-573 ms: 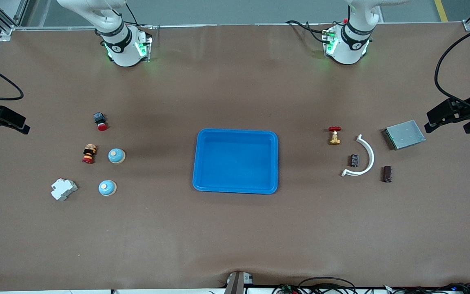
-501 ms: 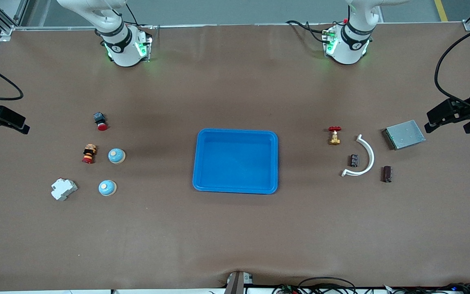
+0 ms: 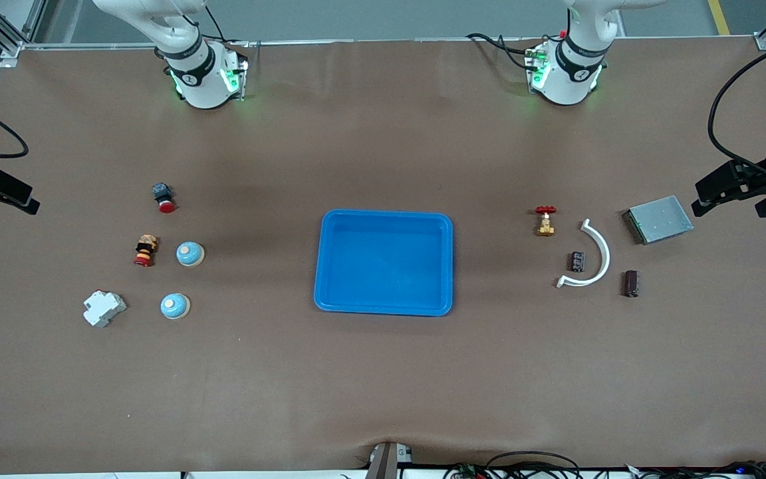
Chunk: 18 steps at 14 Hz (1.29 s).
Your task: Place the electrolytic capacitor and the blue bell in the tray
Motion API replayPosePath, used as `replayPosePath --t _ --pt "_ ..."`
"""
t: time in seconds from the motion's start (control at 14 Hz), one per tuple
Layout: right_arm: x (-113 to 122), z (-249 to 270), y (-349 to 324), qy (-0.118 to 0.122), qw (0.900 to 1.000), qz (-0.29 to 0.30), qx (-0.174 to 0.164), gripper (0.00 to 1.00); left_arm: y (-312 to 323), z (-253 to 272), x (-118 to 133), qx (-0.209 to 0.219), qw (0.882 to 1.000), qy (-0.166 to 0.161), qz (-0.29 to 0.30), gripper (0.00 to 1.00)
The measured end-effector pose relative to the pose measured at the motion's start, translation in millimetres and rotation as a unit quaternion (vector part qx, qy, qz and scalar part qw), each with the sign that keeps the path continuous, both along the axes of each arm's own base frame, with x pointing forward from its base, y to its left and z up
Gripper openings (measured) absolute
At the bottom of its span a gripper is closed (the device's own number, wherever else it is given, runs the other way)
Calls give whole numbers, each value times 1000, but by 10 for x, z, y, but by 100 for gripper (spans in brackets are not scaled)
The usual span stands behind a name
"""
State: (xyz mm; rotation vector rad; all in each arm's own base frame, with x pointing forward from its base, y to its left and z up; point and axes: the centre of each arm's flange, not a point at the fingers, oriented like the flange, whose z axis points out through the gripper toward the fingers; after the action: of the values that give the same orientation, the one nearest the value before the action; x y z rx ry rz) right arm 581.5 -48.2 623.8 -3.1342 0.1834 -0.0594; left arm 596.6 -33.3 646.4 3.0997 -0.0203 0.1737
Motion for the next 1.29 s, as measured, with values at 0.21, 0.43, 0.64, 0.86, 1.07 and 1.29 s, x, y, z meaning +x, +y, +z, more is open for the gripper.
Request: replayPosePath --t 0.21,0.43,0.64,0.86,1.07,1.29 --pt "-31 60 3 -5 1000 1 0 100 66 -13 6 0 1000 1 5 100" --pt "-111 176 42 -8 1000 4 1 100 231 -148 59 0 1000 13 16 100" --pt "-122 210 175 -11 1000 16 3 100 395 -486 198 -1 999 42 28 100" --pt "-118 211 250 -12 1000 22 3 100 539 -919 376 0 997 70 35 100" --pt "-125 176 234 -5 1000 21 4 100 557 -1380 558 9 996 91 8 100" --pt "-127 90 208 4 1000 19 5 100 599 -1741 685 13 994 102 -35 100"
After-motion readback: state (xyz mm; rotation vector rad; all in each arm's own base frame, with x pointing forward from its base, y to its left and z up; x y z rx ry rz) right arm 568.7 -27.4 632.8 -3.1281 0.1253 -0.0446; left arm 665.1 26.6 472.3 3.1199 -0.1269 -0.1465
